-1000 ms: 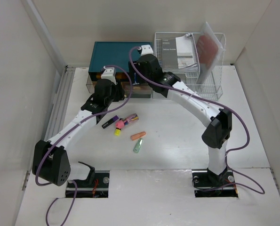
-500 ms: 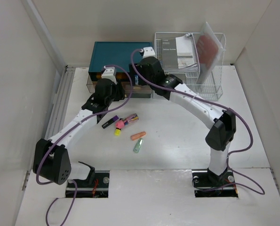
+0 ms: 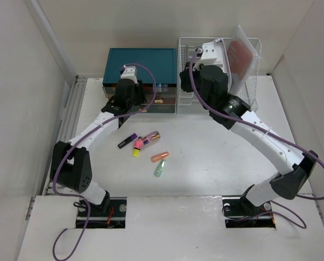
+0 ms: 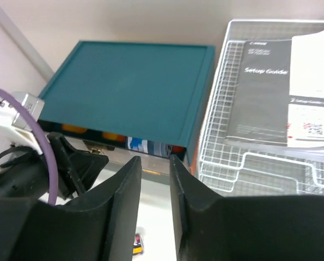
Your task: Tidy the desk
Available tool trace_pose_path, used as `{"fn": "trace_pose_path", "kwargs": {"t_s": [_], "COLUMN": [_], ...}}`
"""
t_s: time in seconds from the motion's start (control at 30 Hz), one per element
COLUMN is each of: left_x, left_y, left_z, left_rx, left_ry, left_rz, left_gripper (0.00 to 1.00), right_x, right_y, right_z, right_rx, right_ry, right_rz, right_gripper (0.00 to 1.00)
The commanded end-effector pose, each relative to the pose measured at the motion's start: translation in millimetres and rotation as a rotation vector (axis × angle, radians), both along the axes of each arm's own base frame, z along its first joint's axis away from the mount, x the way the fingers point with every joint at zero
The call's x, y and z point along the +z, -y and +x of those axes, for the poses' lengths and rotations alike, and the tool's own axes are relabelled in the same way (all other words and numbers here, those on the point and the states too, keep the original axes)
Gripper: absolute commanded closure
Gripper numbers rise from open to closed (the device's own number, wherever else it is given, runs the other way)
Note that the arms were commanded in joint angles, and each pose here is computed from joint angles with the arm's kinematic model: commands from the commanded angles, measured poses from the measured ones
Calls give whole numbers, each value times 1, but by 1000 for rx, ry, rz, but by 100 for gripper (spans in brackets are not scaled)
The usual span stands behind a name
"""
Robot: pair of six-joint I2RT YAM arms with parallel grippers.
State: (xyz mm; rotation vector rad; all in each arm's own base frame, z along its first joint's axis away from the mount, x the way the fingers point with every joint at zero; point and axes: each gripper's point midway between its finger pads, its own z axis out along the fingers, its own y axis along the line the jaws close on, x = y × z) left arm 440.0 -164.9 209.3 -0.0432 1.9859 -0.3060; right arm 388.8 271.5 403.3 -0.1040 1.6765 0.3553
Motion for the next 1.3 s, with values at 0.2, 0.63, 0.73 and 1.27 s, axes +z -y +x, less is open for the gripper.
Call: {"fn": "trace_pose_path", "kwargs": {"t_s": [0.2, 0.63, 0.73, 1.27], "left_x": [15, 32, 54, 91], "left_y": [6, -4, -3, -91], "left_z": [30, 19, -12, -128], "left_rx": [16, 44, 14, 227], "left_ry": [48, 75, 109, 330], "left_rz": [-9, -9, -38, -107], "left_gripper": [66, 9, 0, 0], "right_x": [-10, -44, -56, -198], "right_y": [15, 8, -4, -93], "right_z": [-5, -25, -43, -128], "right_rx": [40, 317, 540, 1417], "right_ry": [28, 20, 56, 157], "right_rz": [-34, -160, -216, -605], "right_gripper": [68, 66, 57, 25]}}
